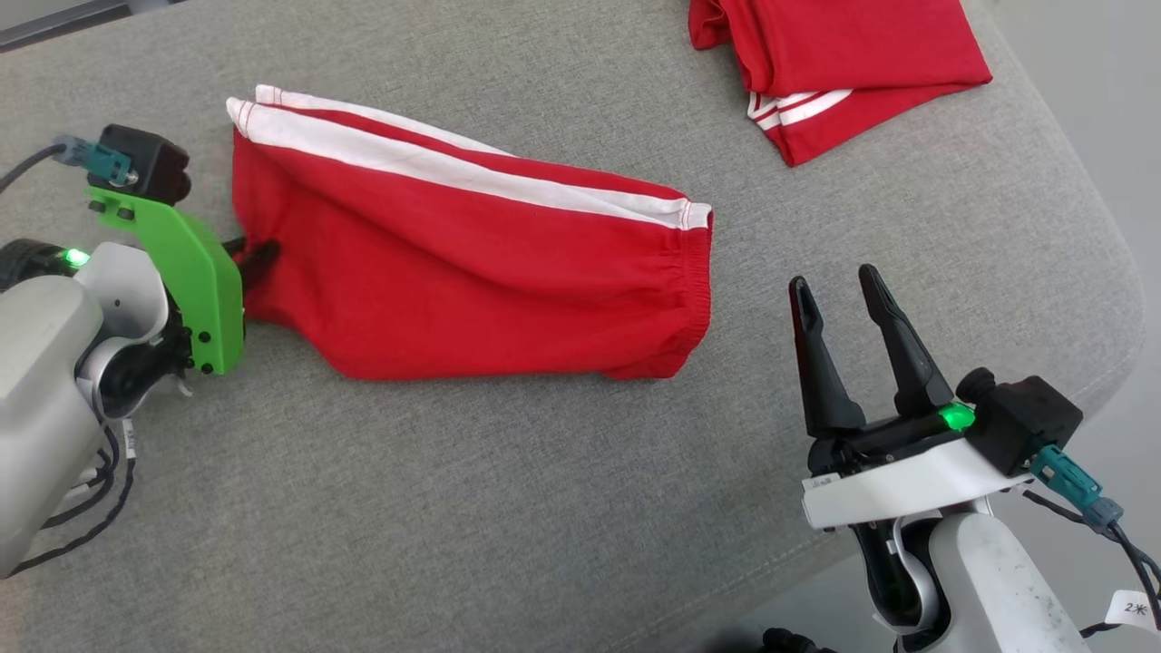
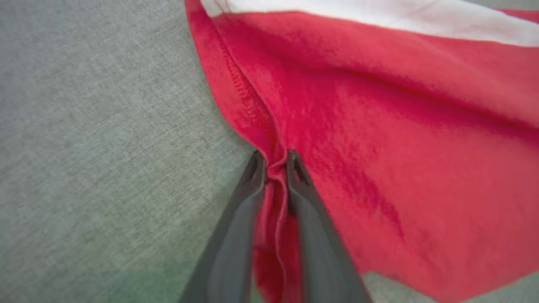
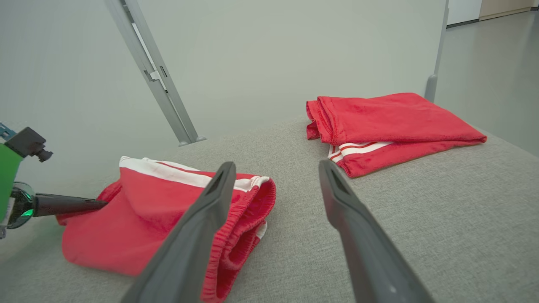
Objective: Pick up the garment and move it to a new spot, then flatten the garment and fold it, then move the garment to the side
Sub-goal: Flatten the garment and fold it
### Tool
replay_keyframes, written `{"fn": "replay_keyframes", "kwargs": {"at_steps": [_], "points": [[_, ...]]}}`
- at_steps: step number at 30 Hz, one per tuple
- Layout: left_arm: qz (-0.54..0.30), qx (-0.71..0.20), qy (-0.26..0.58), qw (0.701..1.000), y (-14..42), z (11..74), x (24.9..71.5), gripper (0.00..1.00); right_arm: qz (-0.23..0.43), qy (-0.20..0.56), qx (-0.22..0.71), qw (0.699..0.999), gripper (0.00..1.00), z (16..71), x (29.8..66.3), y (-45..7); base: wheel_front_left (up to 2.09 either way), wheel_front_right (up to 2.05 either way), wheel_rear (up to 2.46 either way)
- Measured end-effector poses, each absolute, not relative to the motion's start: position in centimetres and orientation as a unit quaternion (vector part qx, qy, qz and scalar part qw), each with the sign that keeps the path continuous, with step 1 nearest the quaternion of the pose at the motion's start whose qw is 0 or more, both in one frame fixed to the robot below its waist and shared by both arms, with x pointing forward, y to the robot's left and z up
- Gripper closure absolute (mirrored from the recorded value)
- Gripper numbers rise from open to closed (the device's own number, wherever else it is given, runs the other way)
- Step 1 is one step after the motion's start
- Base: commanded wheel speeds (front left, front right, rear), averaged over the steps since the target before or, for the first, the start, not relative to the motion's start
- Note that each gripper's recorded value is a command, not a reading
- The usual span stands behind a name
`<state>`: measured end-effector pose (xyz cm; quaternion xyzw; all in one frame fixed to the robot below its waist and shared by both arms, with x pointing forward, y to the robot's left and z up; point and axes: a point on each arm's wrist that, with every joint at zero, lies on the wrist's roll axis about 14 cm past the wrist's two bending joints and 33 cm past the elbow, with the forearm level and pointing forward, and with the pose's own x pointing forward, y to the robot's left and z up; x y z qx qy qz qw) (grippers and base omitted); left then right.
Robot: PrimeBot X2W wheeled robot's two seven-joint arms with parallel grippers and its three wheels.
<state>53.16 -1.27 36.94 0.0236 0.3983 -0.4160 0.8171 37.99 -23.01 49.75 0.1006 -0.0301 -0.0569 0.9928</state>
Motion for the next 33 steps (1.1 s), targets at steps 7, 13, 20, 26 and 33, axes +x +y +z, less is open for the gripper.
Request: {"fn": "replay_keyframes", "kwargs": {"at_steps": [7,13,20,26,33], "points": [[-0.427,0.006,0.386,0.818,-1.9,38.5,52.3,1.00,-0.044,-0.032,0.103,0.993,0.00,49.9,38.2,-22.2,0.00,0.00,0.00],[-0.416,-0.014,0.370,0.831,-0.8,40.1,51.5,1.00,-0.036,-0.038,0.106,0.993,0.00,50.2,38.1,-21.7,0.00,0.00,0.00],[-0.403,-0.028,0.352,0.844,1.5,41.3,49.0,1.00,-0.028,-0.043,0.110,0.993,0.00,50.5,37.5,-21.1,0.00,0.00,0.00],[-0.394,-0.045,0.348,0.850,3.4,41.5,45.9,1.00,-0.020,-0.043,0.116,0.992,0.00,50.4,36.9,-20.5,0.00,0.00,0.00],[-0.371,-0.072,0.352,0.856,5.9,40.9,42.4,1.00,-0.012,-0.041,0.120,0.992,0.00,50.3,36.2,-20.0,0.00,0.00,0.00]]}}
